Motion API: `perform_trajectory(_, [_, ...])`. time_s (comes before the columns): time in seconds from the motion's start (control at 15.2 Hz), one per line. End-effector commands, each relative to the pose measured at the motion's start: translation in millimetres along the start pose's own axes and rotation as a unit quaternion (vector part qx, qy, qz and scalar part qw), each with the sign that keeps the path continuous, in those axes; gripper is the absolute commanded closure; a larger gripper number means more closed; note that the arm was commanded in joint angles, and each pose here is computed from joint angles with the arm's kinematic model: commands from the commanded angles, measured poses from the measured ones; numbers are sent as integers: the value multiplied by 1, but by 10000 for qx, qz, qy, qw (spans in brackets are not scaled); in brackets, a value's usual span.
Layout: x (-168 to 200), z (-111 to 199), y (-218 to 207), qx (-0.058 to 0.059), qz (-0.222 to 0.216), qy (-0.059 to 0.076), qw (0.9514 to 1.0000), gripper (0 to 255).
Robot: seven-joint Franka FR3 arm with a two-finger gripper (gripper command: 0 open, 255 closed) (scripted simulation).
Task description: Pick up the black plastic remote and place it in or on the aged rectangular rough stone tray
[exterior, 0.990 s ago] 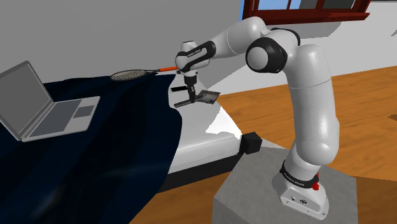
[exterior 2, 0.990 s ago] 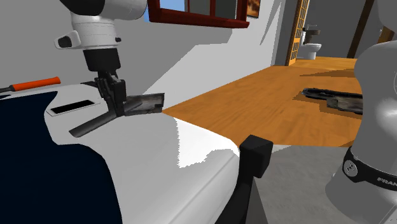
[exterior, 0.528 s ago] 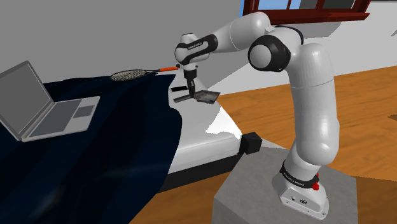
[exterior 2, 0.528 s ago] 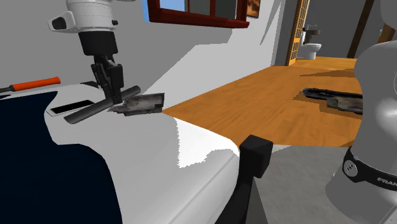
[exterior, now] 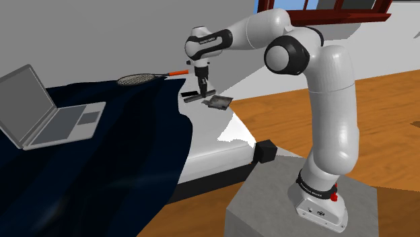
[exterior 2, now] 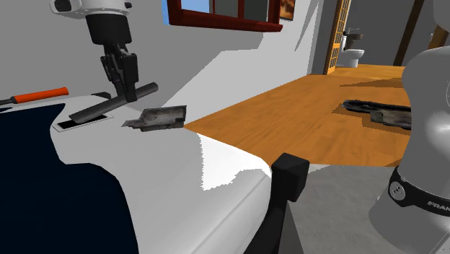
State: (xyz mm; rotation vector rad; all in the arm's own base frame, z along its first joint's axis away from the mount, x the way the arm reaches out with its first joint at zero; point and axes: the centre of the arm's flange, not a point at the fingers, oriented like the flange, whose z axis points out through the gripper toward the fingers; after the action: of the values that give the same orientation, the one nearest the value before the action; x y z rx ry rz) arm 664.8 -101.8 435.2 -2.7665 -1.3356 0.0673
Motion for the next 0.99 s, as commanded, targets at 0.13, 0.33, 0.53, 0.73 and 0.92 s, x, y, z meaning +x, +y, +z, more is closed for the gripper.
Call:
perform_trajectory(0.13, [-41, -1, 24, 1, 1, -1, 10000, 255])
perform_trajectory(0.33, [-75, 0, 45, 1, 1, -1, 10000, 255])
perform_trajectory(0.53, [-108, 2, 65, 1, 1, -1, 10000, 255])
perform_trajectory(0.73, [-132, 8, 79, 1, 1, -1, 10000, 255])
perform_trajectory(0.92, [-131, 23, 81, 1, 1, -1, 10000, 255])
